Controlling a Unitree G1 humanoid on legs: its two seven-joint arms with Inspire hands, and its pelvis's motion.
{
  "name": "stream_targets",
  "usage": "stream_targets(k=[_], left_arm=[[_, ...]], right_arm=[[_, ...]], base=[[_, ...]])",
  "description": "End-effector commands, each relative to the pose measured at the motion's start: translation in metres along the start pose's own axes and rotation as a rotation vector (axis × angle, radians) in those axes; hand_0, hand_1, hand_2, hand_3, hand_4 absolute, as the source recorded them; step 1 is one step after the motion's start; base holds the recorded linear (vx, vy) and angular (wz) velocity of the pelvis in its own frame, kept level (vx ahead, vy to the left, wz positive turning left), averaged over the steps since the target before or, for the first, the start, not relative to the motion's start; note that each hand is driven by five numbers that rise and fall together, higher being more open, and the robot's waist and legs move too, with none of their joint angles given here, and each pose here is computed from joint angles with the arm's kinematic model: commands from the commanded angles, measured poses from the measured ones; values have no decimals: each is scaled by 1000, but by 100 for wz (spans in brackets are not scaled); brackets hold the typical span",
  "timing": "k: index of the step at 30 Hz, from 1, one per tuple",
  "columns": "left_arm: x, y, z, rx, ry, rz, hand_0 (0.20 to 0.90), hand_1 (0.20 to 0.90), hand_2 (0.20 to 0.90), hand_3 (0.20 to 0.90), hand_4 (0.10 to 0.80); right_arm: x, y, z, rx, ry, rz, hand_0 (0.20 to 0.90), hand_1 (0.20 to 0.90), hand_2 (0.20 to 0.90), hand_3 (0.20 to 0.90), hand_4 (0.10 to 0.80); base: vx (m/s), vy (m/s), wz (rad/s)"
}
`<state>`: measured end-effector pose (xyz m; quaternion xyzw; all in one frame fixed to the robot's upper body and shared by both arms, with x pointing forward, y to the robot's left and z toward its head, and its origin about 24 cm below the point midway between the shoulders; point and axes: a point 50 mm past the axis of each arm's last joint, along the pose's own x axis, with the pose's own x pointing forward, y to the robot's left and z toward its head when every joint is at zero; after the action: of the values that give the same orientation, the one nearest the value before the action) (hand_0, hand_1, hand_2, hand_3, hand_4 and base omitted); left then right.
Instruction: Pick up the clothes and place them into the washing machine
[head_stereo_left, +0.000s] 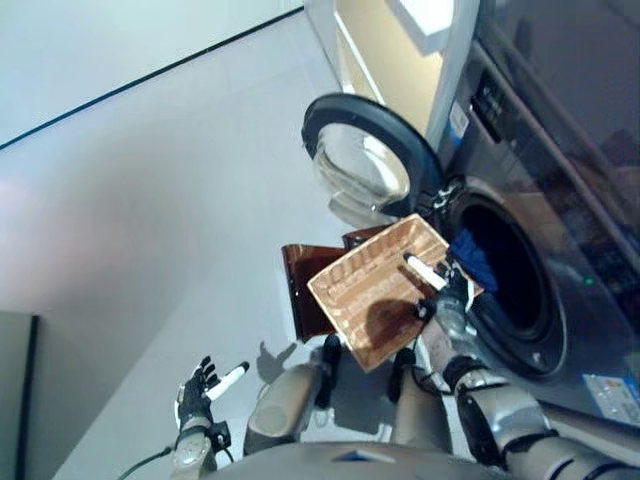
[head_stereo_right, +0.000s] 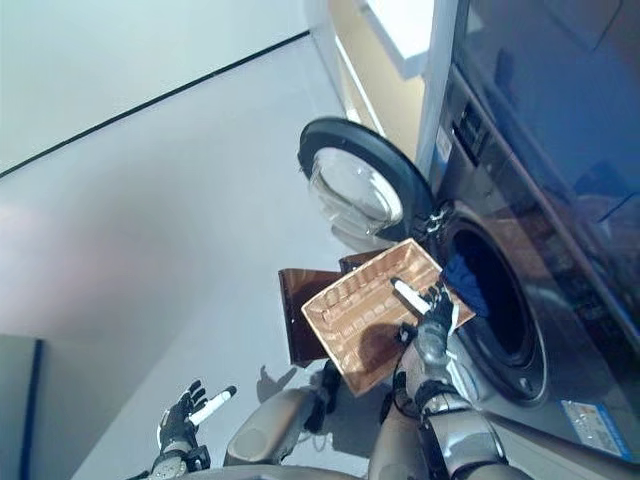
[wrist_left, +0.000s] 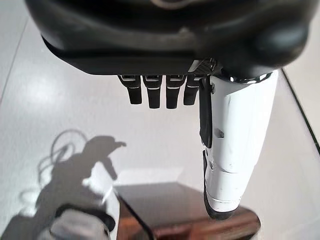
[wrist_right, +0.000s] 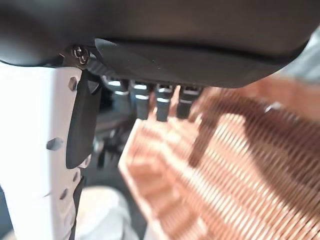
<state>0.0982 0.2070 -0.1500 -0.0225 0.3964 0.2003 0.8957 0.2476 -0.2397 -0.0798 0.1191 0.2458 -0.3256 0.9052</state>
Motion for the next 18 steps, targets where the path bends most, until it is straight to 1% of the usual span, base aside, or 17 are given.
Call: stream_targets(k=[1,4,5,6,7,8,10,11,14,18], left_arm=[[0,17,-3,94,2,47,900,900,900,900,800],[-6,13,-20,183,67,-14,900,900,900,900,800],[-7,13,-20,184,68,-14,900,900,900,900,800],[-9,12,-26,215,97,-39,900,900,900,900,800],[-15,15,-37,256,139,-72,900,900,900,900,800],[-16,17,-39,264,149,-77,900,900,900,900,800],[-16,22,-40,284,163,-75,900,900,900,900,800],[-15,21,-39,292,160,-92,900,900,900,900,800],[-17,25,-41,295,167,-91,900,900,900,900,800],[-16,27,-38,271,147,-82,900,900,900,900,800]], right_arm=[[-7,-29,-23,-19,27,-19,900,900,900,900,800],[-26,-78,-66,-119,169,-104,900,900,900,900,800],[-26,-79,-66,-120,170,-105,900,900,900,900,800],[-35,-94,-80,-147,221,-136,900,900,900,900,800],[-56,-128,-105,-181,321,-196,900,900,900,900,800],[-62,-140,-111,-176,346,-226,900,900,900,900,800],[-71,-150,-118,-182,378,-252,900,900,900,900,800],[-78,-164,-123,-176,410,-294,900,900,900,900,800],[-90,-181,-131,-200,467,-322,900,900,900,900,800],[-99,-188,-137,-225,503,-315,900,900,900,900,800]], base=[[145,2,-6],[138,15,2],[96,28,3],[125,43,-6],[153,44,-3],[131,29,9],[59,-9,2],[89,-26,-22],[171,-65,-32],[188,-119,-29]])
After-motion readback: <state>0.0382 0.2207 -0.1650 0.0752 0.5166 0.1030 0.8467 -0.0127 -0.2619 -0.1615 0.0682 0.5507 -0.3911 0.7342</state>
